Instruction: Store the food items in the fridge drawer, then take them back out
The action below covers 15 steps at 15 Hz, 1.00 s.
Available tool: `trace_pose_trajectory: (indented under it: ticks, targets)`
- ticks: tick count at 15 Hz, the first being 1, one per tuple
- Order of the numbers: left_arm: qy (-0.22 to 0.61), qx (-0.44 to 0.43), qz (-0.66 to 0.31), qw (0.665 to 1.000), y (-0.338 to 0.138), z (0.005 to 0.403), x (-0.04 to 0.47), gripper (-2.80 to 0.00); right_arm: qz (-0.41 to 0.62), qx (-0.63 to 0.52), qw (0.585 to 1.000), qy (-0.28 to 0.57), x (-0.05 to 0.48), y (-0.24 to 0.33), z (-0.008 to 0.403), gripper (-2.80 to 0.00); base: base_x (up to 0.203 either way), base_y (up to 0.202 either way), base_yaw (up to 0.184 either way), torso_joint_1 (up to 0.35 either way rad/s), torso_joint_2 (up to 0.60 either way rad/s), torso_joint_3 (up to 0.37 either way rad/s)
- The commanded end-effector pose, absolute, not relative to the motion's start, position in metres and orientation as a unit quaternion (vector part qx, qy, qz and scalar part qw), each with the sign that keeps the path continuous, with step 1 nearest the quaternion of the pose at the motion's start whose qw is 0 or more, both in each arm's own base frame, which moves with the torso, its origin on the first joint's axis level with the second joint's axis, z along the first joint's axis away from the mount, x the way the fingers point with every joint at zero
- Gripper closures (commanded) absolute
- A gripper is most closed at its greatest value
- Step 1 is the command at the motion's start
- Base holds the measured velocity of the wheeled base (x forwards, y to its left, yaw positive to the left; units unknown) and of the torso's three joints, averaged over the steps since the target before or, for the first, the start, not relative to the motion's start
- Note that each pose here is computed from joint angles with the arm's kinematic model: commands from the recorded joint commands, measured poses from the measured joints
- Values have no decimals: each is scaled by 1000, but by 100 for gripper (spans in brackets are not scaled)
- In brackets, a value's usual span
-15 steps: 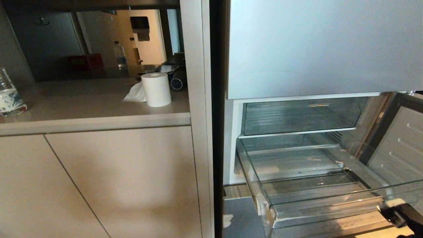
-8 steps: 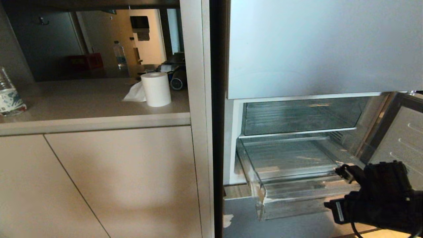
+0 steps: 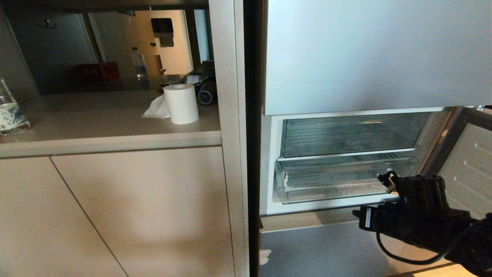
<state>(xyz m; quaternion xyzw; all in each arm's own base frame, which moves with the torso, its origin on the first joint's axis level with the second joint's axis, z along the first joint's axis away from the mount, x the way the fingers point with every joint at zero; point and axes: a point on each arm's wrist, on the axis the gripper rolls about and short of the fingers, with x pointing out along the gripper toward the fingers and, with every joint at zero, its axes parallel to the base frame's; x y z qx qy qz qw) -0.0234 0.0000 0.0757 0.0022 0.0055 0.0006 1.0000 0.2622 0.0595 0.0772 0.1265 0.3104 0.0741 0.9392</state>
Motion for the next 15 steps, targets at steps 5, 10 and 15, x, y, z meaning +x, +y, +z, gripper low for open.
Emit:
trace_pose_trajectory:
  ticks: [5, 10, 15]
  targets:
    - [5, 2, 1, 1000, 0, 76, -24, 0, 82, 120, 971, 188, 177, 39, 137, 0, 0, 0, 0, 0, 0, 0]
    - [5, 2, 1, 1000, 0, 76, -24, 0, 47, 94, 990, 94, 69, 11, 154, 0, 0, 0, 0, 0, 0, 0]
    - [5, 2, 1, 1000, 0, 76, -24, 0, 11, 47, 995, 92, 4, -1, 99, 0, 0, 0, 0, 0, 0, 0]
